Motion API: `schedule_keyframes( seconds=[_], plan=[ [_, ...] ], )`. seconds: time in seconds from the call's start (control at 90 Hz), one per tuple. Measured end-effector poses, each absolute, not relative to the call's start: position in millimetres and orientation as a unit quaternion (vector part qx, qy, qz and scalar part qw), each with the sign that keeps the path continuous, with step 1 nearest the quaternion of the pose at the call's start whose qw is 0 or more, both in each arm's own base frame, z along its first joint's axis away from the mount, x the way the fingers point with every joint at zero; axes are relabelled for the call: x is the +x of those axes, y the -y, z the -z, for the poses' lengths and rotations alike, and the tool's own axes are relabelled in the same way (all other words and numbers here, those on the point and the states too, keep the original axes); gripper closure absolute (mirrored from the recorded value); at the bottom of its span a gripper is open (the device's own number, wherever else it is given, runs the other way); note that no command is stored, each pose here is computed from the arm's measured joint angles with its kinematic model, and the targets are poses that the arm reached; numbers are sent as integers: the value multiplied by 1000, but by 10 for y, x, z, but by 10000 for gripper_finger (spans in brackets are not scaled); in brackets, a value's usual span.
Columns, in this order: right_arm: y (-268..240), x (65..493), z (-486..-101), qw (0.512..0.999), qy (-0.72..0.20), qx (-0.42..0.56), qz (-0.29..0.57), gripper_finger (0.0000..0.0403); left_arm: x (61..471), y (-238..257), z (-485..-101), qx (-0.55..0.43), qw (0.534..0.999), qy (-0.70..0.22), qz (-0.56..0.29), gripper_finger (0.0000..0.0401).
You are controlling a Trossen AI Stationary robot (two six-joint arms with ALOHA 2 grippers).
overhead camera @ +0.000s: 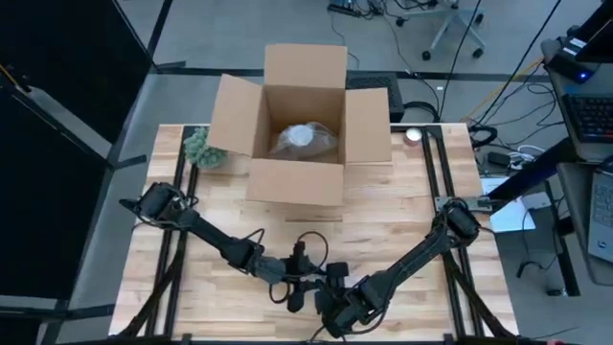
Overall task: Wrap mug
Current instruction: Wrap the yellow patterned mug with bubble wrap
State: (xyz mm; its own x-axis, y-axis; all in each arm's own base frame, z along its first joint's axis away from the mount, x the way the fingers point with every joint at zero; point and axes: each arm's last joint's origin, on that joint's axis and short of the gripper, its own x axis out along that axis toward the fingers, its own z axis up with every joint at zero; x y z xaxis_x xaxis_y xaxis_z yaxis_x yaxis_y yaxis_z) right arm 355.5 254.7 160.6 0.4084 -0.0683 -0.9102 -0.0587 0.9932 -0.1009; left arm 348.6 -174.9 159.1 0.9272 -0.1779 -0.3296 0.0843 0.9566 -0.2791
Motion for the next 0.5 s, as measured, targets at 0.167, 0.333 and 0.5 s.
schedule_keyframes(
  seconds=[0.167, 0.333, 0.5],
  plan=[
    [-2550, 3556, -1607, 839, -540, -60, -1, 204, 3381, 1762, -1818, -127, 972, -179, 86, 263],
    [-2549, 3554, -1603, 839, -540, -61, 1, 204, 3216, 1756, -2131, -122, 970, -184, 98, 263],
    [-2549, 3553, -1600, 839, -541, -62, 1, 204, 3046, 1688, -2182, -76, 965, -245, 50, 263]
  ],
)
